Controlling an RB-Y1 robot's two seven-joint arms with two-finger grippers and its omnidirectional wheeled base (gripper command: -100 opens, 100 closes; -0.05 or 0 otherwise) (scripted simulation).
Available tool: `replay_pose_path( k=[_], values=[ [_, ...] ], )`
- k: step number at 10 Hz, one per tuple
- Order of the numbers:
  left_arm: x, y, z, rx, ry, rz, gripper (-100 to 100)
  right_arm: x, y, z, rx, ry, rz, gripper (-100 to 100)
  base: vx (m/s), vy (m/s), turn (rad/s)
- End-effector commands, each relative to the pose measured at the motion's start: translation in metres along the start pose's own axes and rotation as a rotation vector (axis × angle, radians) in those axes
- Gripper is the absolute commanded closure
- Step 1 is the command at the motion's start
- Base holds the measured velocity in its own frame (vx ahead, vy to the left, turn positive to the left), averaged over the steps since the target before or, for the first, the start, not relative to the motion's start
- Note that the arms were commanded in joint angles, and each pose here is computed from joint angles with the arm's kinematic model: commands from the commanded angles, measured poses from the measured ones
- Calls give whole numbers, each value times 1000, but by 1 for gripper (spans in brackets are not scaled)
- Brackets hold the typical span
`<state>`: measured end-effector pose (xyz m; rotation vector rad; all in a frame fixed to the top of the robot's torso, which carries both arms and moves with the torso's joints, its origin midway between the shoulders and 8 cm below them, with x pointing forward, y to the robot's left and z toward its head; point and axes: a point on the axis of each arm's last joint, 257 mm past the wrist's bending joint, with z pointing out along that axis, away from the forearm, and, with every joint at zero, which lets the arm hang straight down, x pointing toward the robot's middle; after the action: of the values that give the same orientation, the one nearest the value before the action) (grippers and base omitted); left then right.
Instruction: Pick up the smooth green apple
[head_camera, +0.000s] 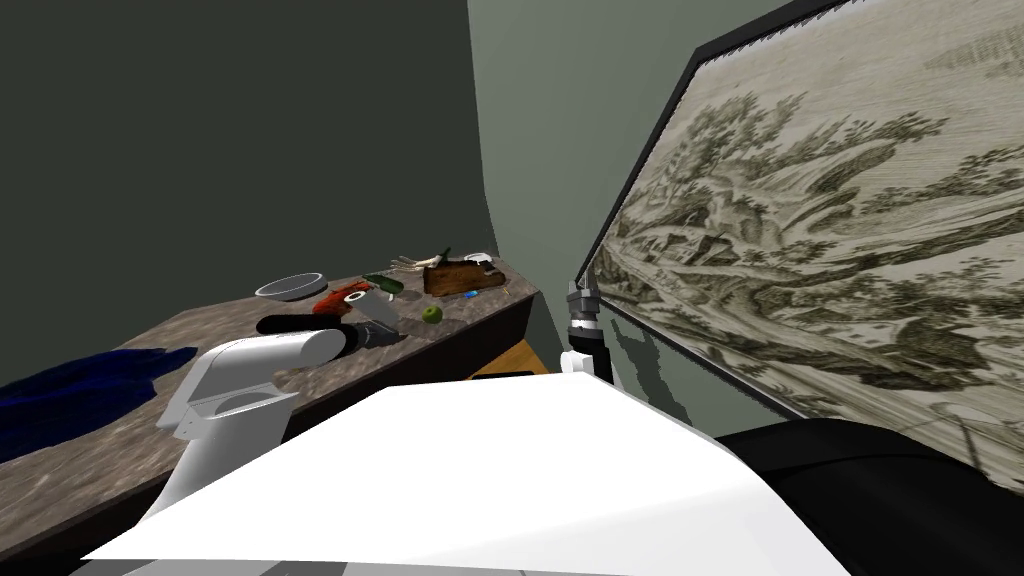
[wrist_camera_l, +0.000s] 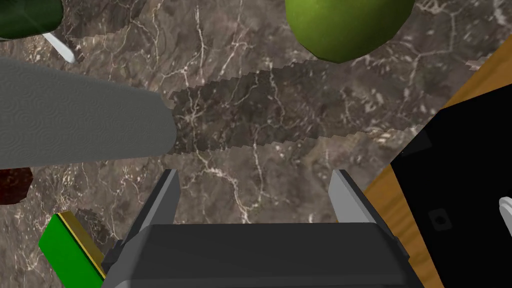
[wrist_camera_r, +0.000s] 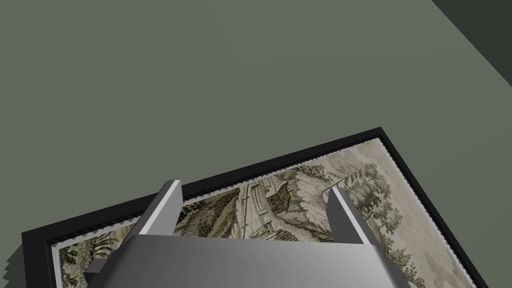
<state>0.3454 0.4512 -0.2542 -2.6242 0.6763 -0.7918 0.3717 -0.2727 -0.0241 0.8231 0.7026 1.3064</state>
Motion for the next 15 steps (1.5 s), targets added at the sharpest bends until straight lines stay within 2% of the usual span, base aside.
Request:
replay_pose_path(
  k=[1,2,3,5,6,8,11,12,13,14,15],
  values=[
    [-9,4,0,-22,-31,-23,-100,0,0,0,0,0,0,0,39,-41,-36],
    [-17,4,0,-39,-57,-62,-100,0,0,0,0,0,0,0,49,-56,-80],
    [-19,6,-1,-46,-66,-62,-100,0,0,0,0,0,0,0,37,-44,-48],
    [-33,9,-2,-79,-114,-130,-100,0,0,0,0,0,0,0,60,-52,-95],
    [-35,11,-3,-87,-125,-130,-100,0,0,0,0,0,0,0,66,-54,-44],
    [-46,15,-5,-118,-167,-182,-100,0,0,0,0,0,0,0,59,-51,-77],
    [-52,20,-7,-147,-197,-229,-100,0,0,0,0,0,0,0,93,-64,-89],
    [-51,19,-6,-141,-191,-220,-100,0,0,0,0,0,0,0,50,-30,-13],
    [-52,20,-7,-143,-193,-222,0,0,0,0,0,0,0,0,9,-6,4],
    [-55,20,3,-143,-191,-222,-100,0,0,0,0,0,0,0,9,-6,2],
    [-56,20,8,-144,-191,-222,-100,0,0,0,0,0,0,0,6,-9,7]
  ],
)
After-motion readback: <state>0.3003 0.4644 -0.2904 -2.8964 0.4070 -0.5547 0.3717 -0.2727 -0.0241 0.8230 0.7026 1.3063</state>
